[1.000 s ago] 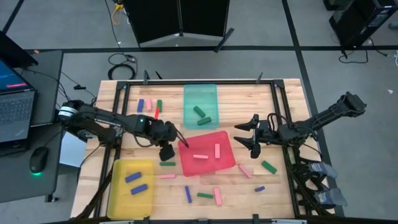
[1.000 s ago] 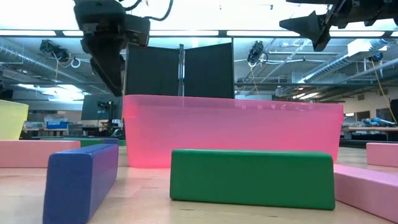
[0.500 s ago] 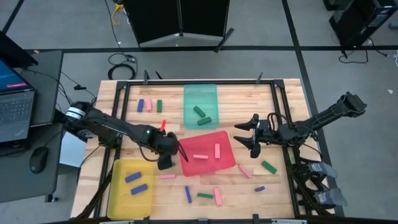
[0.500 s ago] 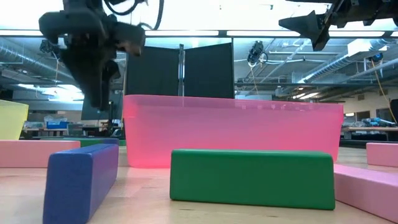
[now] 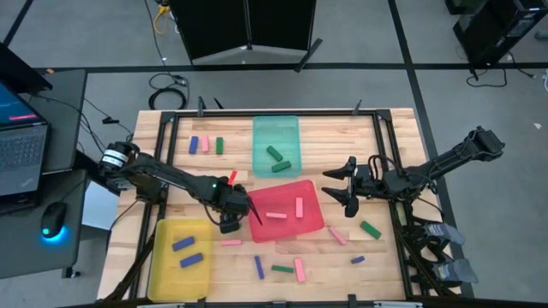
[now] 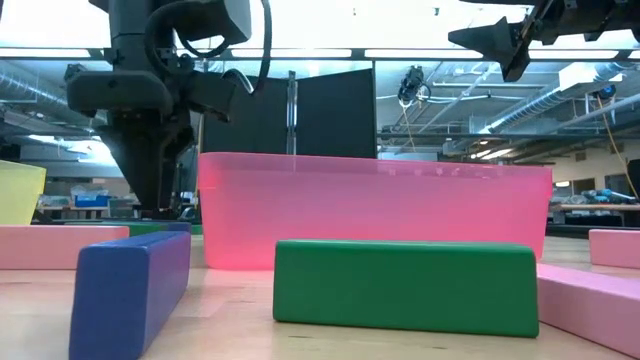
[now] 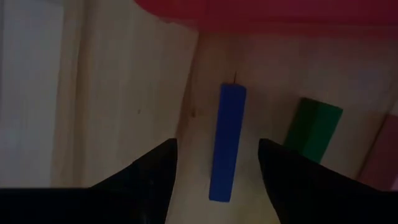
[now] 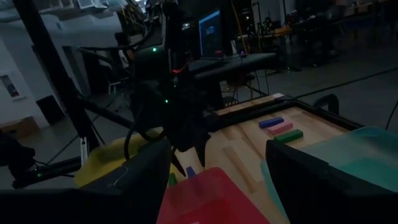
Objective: Sort blocks
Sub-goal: Put the blue block into the yellow bin
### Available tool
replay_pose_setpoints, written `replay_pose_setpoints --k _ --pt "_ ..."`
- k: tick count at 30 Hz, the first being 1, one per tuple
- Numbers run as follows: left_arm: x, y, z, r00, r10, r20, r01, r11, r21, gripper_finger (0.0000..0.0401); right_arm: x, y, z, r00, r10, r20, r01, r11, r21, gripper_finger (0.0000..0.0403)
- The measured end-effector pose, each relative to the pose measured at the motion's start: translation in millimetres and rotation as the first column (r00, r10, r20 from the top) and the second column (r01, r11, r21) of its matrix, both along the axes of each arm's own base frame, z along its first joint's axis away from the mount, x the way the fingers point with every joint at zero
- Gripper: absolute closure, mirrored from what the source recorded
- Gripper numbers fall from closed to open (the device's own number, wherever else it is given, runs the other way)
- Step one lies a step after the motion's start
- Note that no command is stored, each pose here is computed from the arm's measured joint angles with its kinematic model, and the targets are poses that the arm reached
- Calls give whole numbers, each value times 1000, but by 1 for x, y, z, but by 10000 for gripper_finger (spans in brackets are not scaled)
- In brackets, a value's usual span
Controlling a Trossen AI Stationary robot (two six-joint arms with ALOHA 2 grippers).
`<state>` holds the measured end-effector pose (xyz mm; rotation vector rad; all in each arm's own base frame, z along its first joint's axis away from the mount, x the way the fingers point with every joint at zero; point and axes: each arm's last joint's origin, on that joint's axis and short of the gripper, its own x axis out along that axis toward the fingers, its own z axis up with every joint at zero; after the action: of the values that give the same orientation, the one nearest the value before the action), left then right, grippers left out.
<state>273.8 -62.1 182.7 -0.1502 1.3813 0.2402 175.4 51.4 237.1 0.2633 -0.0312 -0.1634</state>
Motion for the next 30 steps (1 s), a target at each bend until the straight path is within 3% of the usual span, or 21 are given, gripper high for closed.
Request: replay_pose_setpoints --k 7,22,26,30 --pt "1 0 -1 1000 0 16 0 1000 -4 169 0 0 0 1000 0 0 0 1000 -1 129" --pt "-17 3 -40 999 44 26 -42 998 -43 174 0 0 0 1000 0 -1 0 1000 -1 129" --pt "-20 4 -44 999 45 31 -43 998 -41 198 0 0 0 1000 -1 -1 1 1000 -1 129" --pt "-20 4 -45 999 38 34 -37 999 -26 253 0 -1 0 1000 -19 -1 19 1000 0 129"
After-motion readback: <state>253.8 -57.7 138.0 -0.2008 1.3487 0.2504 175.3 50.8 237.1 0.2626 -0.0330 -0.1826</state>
